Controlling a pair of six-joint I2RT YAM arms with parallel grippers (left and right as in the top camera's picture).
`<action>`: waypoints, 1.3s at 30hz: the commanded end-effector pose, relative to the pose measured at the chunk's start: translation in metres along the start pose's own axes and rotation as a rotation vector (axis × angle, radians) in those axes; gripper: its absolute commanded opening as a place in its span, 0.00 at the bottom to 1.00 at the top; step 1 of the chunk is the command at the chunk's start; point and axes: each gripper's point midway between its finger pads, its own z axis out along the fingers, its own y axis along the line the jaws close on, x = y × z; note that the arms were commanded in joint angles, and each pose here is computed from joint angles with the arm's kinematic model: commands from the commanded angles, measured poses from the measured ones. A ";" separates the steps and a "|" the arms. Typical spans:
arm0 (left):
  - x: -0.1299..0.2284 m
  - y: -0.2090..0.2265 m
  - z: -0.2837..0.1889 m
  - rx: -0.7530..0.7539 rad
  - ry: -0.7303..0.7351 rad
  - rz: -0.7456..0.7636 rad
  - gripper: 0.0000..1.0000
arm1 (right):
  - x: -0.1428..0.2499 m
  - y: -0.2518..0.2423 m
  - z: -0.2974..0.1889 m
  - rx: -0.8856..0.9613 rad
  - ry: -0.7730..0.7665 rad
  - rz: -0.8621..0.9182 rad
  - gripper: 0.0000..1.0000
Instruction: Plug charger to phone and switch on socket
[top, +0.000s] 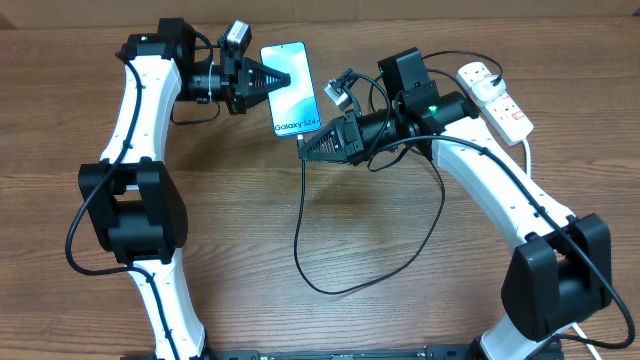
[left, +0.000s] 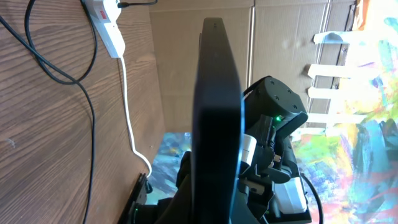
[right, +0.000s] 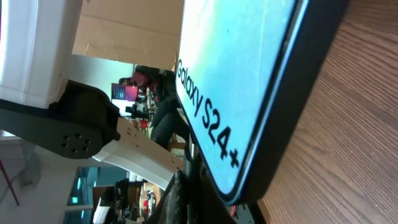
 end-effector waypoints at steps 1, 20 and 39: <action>0.005 -0.028 0.004 0.065 0.010 0.046 0.04 | -0.003 0.006 -0.002 -0.020 -0.002 -0.016 0.03; 0.006 -0.028 0.004 0.065 0.010 0.040 0.04 | -0.007 0.006 -0.001 -0.019 -0.011 0.006 0.04; 0.006 -0.028 0.004 0.065 0.010 0.039 0.04 | -0.004 0.003 -0.001 -0.006 -0.007 0.030 0.03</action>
